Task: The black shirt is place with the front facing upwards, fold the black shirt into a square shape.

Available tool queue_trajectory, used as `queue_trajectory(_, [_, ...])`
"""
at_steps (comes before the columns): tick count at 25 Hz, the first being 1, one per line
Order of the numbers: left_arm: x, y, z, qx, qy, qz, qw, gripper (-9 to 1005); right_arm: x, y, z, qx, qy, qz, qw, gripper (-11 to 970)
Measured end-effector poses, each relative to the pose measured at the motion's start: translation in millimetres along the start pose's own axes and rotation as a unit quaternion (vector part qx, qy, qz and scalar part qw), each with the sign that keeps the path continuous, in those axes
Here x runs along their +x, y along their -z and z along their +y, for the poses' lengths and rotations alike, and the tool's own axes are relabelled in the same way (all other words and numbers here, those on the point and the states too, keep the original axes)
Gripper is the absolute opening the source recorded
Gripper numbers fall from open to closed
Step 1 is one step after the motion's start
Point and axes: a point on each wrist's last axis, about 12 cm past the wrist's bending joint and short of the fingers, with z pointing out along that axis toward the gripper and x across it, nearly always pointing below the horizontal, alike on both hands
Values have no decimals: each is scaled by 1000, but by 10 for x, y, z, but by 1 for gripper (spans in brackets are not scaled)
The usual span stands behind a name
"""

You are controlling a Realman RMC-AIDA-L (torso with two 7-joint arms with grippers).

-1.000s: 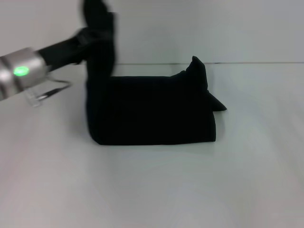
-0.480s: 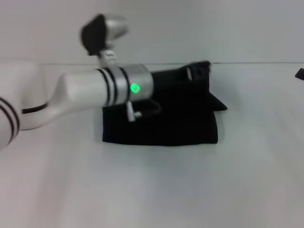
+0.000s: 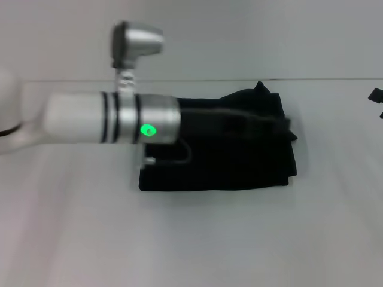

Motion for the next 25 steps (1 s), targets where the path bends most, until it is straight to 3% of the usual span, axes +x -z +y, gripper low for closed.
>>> queue_trajectory(2, [-37, 262, 75, -11, 23, -52, 998, 360, -7, -12, 17, -1, 4, 11, 1000, 851])
queue_trajectory(5, [-1, 778, 285, -45, 105, -142, 983, 480, -34, -77, 93, -7, 13, 51, 999, 851])
queue_trajectory(8, [115, 1190, 422, -59, 175, -180, 966, 605, -108, -183, 201, -4, 25, 102, 994, 851])
queue_trajectory(10, [174, 1327, 430, -54, 189, -191, 962, 646, -190, -295, 298, 8, 35, 138, 990, 851])
queue_trajectory(17, [250, 1417, 395, -43, 189, -193, 962, 790, -486, -722, 709, 62, 54, 207, 975, 852])
queue_trajectory(21, [258, 1408, 399, -46, 182, -196, 963, 838, -520, -952, 898, 96, 59, 221, 969, 855])
queue_trajectory(25, [245, 1416, 390, -42, 178, -202, 962, 848, -466, -1128, 972, 141, 62, 224, 962, 858])
